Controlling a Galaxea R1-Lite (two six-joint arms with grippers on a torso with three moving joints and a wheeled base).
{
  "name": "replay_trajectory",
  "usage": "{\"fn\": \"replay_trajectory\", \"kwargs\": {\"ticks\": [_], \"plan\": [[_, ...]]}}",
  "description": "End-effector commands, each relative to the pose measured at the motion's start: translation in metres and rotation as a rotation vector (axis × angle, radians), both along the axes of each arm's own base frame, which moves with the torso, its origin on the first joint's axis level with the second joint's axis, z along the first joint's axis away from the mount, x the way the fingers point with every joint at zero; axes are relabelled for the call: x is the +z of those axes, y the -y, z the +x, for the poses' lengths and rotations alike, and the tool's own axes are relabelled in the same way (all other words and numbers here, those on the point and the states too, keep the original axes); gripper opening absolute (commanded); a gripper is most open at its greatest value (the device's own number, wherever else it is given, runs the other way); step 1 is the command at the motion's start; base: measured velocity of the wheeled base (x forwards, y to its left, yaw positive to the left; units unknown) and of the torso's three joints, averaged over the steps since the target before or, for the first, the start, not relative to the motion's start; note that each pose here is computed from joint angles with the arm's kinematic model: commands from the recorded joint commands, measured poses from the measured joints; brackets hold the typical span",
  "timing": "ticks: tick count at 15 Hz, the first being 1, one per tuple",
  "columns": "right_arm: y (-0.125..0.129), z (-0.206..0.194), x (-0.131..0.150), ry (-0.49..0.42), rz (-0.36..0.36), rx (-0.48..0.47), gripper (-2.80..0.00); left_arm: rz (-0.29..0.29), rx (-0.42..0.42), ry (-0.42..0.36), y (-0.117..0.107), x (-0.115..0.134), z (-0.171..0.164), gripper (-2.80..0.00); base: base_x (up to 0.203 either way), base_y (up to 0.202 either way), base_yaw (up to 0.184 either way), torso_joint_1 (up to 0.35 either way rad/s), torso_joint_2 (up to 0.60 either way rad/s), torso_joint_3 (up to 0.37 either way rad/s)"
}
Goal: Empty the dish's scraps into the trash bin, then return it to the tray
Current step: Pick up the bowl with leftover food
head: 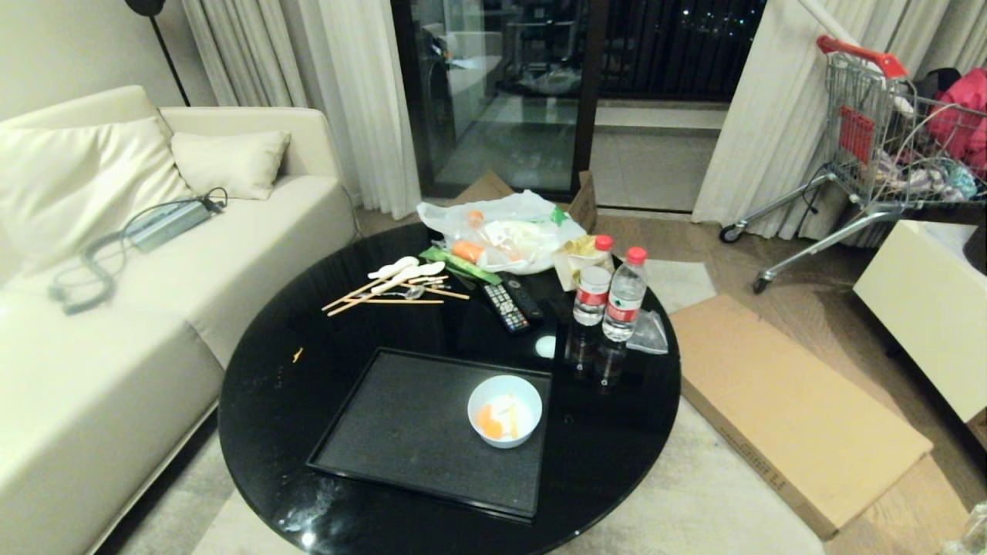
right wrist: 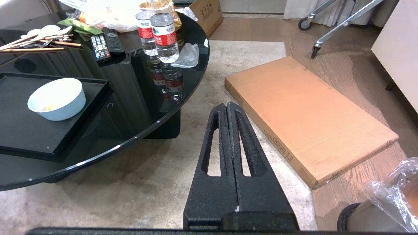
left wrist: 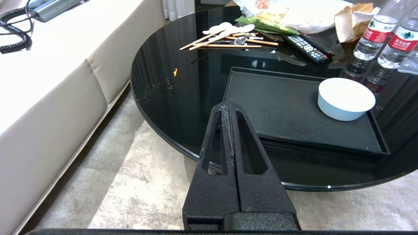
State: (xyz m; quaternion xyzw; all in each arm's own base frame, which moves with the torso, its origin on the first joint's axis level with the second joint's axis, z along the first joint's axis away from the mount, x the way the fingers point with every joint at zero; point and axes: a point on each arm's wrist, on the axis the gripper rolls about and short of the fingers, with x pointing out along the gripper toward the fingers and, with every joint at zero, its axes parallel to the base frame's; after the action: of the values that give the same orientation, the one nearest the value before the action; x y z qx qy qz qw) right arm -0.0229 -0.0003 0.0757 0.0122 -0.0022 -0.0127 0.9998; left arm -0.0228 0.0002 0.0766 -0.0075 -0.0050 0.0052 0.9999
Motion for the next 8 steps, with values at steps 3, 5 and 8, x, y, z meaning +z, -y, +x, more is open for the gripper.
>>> {"fn": "replay_trajectory", "kwargs": {"ticks": [3, 5, 8], "plan": [[0.0000, 0.0001, 0.0001, -0.001, 0.002, -0.001, -2.80, 0.000, 0.000, 0.001, 0.0000, 0.0000, 0.0000, -2.80, 0.000, 0.000, 0.000, 0.000, 0.00, 0.000], [0.0000, 0.0001, 0.0001, -0.001, 0.002, -0.001, -2.80, 0.000, 0.000, 0.001, 0.0000, 0.0000, 0.0000, -2.80, 0.000, 0.000, 0.000, 0.000, 0.00, 0.000], [0.0000, 0.0001, 0.0001, -0.001, 0.002, -0.001, -2.80, 0.000, 0.000, 0.001, 0.0000, 0.0000, 0.0000, -2.80, 0.000, 0.000, 0.000, 0.000, 0.00, 0.000]]}}
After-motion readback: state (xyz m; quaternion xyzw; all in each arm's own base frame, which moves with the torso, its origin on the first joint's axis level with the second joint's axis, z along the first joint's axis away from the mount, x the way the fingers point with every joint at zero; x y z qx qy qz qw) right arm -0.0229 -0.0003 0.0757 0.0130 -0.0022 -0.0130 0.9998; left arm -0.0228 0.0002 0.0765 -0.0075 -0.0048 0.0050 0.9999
